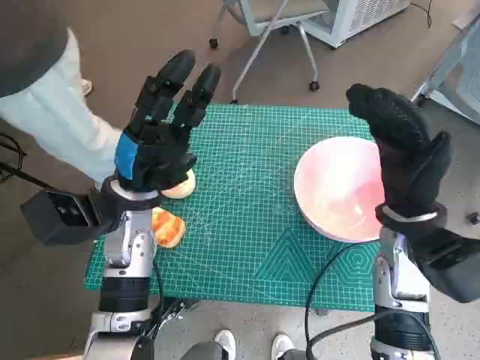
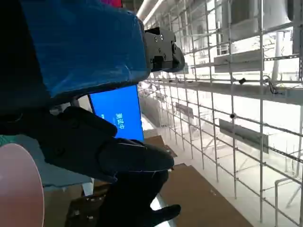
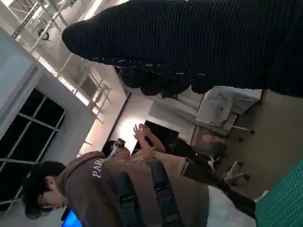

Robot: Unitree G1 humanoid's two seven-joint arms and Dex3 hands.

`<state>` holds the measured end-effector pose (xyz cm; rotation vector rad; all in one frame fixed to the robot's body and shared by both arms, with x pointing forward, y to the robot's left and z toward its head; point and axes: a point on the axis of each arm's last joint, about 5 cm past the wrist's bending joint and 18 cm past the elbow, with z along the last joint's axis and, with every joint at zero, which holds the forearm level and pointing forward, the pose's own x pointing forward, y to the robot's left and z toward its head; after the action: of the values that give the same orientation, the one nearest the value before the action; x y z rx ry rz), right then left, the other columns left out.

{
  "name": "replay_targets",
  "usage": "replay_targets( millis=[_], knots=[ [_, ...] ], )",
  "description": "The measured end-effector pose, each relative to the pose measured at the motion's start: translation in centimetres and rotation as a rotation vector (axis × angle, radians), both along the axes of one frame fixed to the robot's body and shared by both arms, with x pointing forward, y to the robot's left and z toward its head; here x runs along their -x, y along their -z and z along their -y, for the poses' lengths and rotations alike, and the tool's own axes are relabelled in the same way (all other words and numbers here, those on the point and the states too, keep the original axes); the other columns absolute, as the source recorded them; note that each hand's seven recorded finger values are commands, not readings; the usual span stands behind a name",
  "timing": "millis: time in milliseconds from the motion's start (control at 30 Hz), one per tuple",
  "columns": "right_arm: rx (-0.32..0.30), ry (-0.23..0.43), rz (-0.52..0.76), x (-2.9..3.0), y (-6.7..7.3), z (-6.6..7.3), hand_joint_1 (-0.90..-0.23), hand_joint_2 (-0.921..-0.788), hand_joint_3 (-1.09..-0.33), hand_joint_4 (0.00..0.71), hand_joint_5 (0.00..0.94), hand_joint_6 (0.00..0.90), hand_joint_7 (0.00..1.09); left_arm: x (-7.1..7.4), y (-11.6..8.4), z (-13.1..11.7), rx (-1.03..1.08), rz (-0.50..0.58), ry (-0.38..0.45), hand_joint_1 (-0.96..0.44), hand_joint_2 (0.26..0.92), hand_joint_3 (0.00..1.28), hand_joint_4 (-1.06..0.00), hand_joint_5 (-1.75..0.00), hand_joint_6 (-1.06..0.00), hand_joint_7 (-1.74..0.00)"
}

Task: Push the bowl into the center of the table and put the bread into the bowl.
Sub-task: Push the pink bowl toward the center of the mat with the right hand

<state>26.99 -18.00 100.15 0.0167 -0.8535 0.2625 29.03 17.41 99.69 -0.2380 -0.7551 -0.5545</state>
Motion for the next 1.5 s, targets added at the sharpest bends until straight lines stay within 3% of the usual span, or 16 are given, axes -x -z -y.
replay_targets(
  millis=[1200, 1333, 1500],
  knots=[
    [-0.005, 0.02, -0.014, 0.61, 0.5, 0.4, -0.682, -0.921, -0.711, 0.223, 0.003, 0.141, 0.48, 0.1, 0.1, 0.1, 0.0, 0.003, 0.005, -0.61, 0.921, 0.25, -0.16, -0.01, 0.0, -0.51],
    [0.005, 0.066, 0.003, 0.73, 0.7, 1.4, -0.693, -0.921, -0.715, 0.222, 0.002, 0.114, 0.45, 0.1, 0.1, 0.2, 0.001, 0.006, 0.007, -0.61, 0.921, 0.25, -0.16, -0.01, 0.0, -0.51],
    [0.086, 0.266, -0.008, 0.58, 1.9, 4.2, -0.693, -0.921, -0.752, 0.2, 0.001, 0.089, 0.42, 0.2, 0.2, 0.1, 0.001, 0.012, 0.002, -0.61, 0.921, 0.25, -0.16, -0.01, 0.0, -0.51]
  ],
)
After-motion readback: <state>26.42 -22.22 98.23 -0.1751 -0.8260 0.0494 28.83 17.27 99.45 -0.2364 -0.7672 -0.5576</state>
